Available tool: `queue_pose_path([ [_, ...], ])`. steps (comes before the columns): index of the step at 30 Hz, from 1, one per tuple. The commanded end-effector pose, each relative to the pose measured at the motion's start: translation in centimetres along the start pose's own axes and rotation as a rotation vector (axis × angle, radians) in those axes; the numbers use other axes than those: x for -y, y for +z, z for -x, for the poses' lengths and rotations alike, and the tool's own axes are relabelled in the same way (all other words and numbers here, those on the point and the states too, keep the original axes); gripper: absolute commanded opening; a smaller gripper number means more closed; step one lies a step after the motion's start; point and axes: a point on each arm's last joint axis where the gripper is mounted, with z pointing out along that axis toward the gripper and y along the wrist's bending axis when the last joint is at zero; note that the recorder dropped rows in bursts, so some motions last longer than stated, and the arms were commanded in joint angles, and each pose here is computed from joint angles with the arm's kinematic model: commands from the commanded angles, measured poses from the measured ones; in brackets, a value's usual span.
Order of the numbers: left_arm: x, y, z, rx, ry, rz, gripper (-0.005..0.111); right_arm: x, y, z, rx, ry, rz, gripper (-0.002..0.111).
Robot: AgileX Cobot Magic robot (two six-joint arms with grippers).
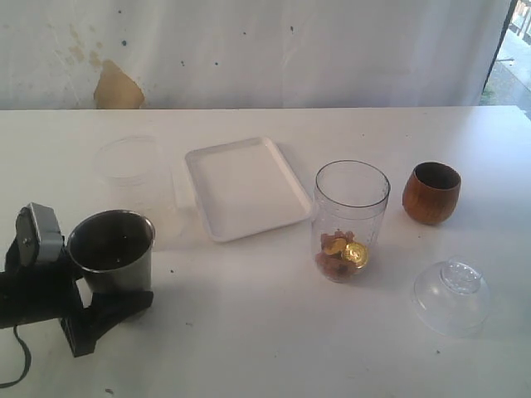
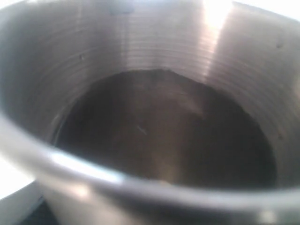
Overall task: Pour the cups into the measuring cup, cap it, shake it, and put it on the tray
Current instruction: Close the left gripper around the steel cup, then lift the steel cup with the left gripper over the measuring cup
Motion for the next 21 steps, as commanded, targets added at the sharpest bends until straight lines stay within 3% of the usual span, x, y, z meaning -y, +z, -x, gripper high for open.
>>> queue_pose_path([
  [1,0.1,-0.5,2.2,0.085,0.064,0.004,0.000,0.0,0.0,-0.1,0.004,-0.005,0.002,0.000],
  [4,0.1,-0.8,2.9,0.099,0.073,0.011,0.000,0.0,0.0,-0.1,0.004,0.006,0.002,0.000],
  [11,-0.4,-1.0,4.6,0.133,-0.035,0.002,0.000,0.0,0.0,-0.1,0.004,0.006,0.002,0.000],
  [21,0.7,0.8,7.7,0.185,0.018,-0.080,0.000,0.0,0.0,-0.1,0.004,0.006,0.002,0.000],
])
